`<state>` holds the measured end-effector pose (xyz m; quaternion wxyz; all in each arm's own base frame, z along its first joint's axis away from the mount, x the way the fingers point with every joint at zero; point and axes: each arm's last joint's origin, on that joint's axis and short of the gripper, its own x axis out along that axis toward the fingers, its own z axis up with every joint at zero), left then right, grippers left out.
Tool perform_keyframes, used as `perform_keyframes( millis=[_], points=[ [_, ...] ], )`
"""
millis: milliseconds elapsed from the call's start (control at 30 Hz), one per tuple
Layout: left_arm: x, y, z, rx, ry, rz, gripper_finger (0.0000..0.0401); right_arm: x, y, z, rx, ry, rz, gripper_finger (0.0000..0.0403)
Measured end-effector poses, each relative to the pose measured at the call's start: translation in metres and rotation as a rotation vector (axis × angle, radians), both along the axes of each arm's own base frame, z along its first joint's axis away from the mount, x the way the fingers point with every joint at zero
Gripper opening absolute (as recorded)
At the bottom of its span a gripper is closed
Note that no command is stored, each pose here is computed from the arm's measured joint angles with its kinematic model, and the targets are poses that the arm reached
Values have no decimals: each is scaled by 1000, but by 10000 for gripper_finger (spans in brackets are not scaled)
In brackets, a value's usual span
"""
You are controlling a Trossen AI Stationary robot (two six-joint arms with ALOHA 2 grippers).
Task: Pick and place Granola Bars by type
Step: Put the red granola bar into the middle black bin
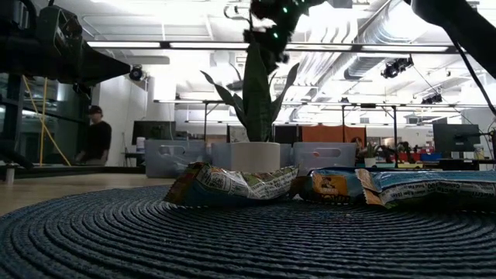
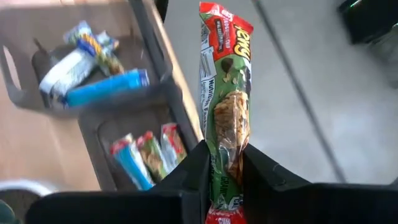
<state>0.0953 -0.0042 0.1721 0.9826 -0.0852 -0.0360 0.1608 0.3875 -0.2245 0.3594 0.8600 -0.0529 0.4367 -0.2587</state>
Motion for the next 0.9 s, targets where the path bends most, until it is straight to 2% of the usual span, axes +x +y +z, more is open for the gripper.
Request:
perform_keyframes(
  millis=[233,433,600,900],
  points=[
    [0,0,0,0,0,0,1,-23,-36,-30,181,17,11,48],
    [0,0,0,0,0,0,1,-28,-44,-63,314,21,63,51],
    [0,0,0,0,0,0,1,-30,-44,-88,359,47,84,47],
    [0,0,0,0,0,0,1,-28,-45,-111,371,30,102,49]
  ],
)
